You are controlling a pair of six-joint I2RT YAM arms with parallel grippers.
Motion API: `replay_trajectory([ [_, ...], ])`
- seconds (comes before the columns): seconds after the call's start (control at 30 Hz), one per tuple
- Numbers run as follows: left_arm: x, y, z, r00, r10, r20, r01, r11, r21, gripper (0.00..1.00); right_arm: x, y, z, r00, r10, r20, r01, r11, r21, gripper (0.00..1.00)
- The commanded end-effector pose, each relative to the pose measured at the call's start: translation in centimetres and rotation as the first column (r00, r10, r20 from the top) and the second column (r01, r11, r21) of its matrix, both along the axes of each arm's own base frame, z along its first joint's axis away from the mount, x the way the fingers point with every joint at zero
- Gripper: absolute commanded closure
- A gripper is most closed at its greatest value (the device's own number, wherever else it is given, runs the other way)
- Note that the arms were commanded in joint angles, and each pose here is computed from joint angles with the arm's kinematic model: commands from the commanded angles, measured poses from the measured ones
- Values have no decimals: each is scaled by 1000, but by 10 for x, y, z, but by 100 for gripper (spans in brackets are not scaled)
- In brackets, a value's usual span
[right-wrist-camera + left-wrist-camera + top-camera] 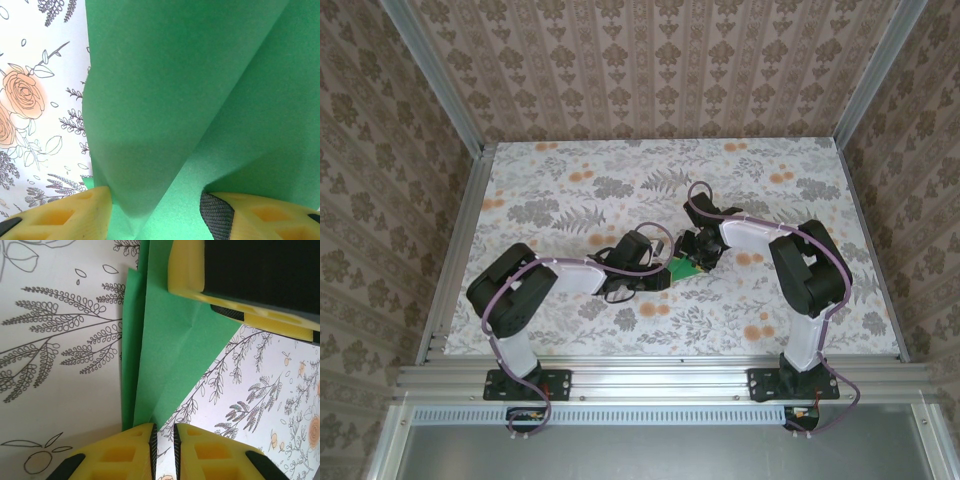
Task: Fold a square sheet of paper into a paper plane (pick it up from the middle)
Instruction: Fourth fold the wing at the center of the table.
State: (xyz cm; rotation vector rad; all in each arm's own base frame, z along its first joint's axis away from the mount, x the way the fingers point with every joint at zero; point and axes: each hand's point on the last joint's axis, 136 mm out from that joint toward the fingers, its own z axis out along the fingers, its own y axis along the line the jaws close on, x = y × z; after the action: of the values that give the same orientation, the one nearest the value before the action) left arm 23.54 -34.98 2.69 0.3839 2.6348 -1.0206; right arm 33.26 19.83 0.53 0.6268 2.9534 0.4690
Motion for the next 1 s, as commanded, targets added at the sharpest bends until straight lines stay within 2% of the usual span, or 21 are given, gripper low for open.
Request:
replay_trajectory([
  [0.0, 2, 8, -10, 1000, 9, 3, -9, 998, 55, 81, -79, -71, -87, 950, -85, -299, -13, 950, -311, 41],
  [0.17, -1, 9, -12, 1000, 9, -13, -8, 999, 51, 81, -80, -73, -89, 949, -87, -304, -14, 949, -316, 41],
  [0.33, 12, -3, 30, 999, 25, -20, -28, 990, -138, 81, -81, -73, -90, 949, -87, -303, -14, 948, -317, 41],
  [0.43, 22, -6, 49, 999, 51, -4, -51, 981, -189, 81, -81, -73, -90, 948, -89, -304, -13, 948, -318, 41],
  [0.7, 23, -12, 29, 995, 71, -68, -83, 976, -199, 81, -80, -72, -91, 949, -85, -304, -16, 949, -315, 41],
  [0.97, 25, -16, 16, 994, 80, -73, -91, 982, -166, 85, -79, -73, -91, 949, -66, -308, -40, 945, -325, 39],
])
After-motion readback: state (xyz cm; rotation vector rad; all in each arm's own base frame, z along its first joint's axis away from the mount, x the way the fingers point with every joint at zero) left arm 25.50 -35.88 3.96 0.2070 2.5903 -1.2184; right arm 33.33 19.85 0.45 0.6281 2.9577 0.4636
